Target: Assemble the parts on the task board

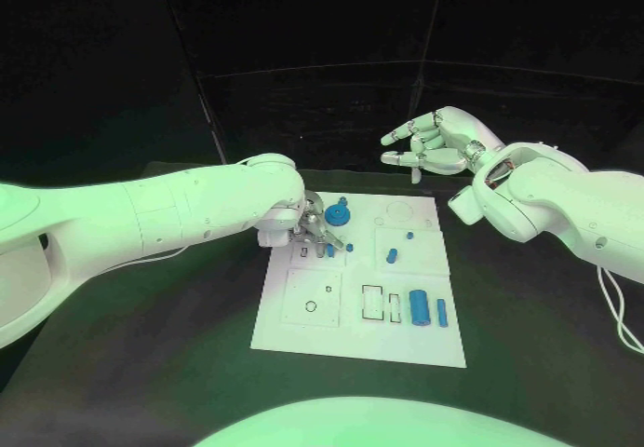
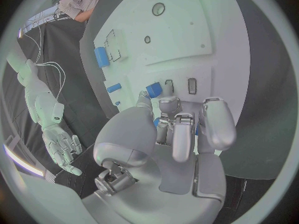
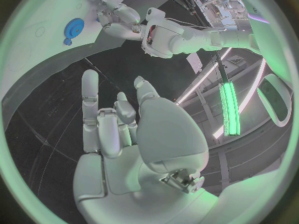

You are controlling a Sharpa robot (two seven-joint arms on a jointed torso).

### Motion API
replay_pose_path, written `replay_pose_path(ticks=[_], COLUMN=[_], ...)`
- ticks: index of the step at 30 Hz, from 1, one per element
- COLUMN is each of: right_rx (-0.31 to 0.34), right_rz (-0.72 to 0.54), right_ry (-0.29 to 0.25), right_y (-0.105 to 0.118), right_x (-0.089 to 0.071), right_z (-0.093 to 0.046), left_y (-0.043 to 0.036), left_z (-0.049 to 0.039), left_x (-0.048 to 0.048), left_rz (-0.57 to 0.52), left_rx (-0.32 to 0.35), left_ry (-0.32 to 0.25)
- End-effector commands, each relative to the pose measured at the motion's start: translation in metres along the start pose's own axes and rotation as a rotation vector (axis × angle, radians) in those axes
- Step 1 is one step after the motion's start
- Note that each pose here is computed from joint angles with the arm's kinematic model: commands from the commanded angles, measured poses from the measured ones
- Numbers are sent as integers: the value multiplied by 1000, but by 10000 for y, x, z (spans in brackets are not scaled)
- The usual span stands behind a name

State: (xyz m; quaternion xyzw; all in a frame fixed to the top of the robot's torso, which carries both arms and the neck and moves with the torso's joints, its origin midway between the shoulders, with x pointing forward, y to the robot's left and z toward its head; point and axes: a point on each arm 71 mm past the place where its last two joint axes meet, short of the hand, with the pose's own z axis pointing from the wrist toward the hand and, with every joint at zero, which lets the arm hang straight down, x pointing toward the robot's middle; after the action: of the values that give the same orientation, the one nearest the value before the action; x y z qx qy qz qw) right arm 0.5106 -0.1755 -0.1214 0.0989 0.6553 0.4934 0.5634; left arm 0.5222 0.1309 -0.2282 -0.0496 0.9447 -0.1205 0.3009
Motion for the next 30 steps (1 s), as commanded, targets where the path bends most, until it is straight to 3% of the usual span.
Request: replay_pose_path(ticks=[1,23,30], right_rx=[-3,5,10], right_rz=[2,4,3], right_ry=[-5,5,6], right_y=[13,5,-7], right_x=[-9,13,10], right_z=[10,41,50], left_y=[-16,-25,13], left_z=[-4,-30,-51], left_x=[9,36,53], left_rz=[12,-2,-42], left_rx=[-2,27,40], left_ry=[1,-3,17])
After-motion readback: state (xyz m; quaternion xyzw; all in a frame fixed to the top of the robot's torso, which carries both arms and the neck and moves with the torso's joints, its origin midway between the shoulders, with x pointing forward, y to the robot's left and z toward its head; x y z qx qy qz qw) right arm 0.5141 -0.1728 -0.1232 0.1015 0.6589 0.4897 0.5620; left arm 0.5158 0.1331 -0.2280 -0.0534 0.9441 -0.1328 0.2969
